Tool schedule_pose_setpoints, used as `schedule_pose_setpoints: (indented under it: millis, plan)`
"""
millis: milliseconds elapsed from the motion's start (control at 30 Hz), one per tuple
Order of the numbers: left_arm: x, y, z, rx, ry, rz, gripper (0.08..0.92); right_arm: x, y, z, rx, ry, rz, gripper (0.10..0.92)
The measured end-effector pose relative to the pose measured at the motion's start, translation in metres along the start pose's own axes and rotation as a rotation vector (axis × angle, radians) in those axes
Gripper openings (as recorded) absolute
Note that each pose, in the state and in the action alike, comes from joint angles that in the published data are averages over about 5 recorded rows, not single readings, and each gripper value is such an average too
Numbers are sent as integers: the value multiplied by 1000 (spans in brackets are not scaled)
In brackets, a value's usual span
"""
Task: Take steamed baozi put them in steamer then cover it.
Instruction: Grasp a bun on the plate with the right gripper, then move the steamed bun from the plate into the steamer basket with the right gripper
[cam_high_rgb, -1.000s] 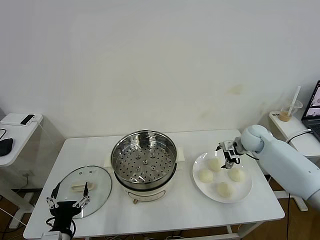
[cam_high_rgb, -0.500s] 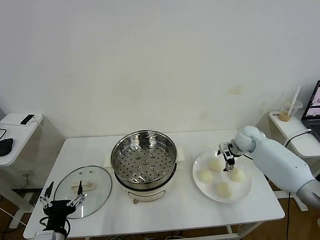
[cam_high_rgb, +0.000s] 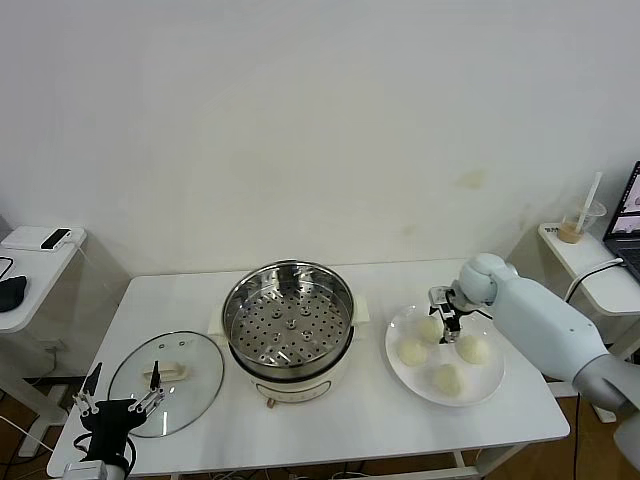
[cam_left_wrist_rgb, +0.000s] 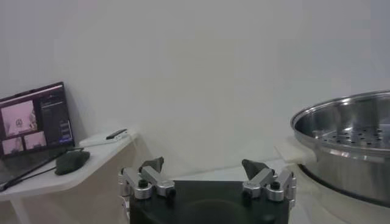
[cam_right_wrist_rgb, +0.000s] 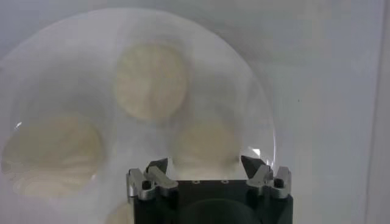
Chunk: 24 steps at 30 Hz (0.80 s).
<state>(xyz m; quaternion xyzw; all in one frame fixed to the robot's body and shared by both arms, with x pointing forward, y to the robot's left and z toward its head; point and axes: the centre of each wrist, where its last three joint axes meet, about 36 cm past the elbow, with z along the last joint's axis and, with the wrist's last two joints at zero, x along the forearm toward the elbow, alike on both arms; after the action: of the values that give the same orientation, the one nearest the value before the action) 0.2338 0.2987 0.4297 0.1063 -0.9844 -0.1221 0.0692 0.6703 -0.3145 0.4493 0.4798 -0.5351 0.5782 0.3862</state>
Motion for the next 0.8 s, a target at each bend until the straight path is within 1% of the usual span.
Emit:
schedule_pose_setpoints:
  millis: [200, 300, 600, 800]
  plan:
    - [0, 0, 0, 1, -1, -3, 823, 0, -1, -1, -6, 5, -3, 644]
    - [0, 0, 0, 1, -3, -3, 823, 2, -2, 0, -6, 5, -6, 615]
    - [-2, -1, -1, 4, -8, -2, 823, 15, -5, 5, 0, -3, -14, 594]
    - [-4, 0, -1, 9, -7, 0, 823, 43, -14, 6, 10, -22, 7, 594]
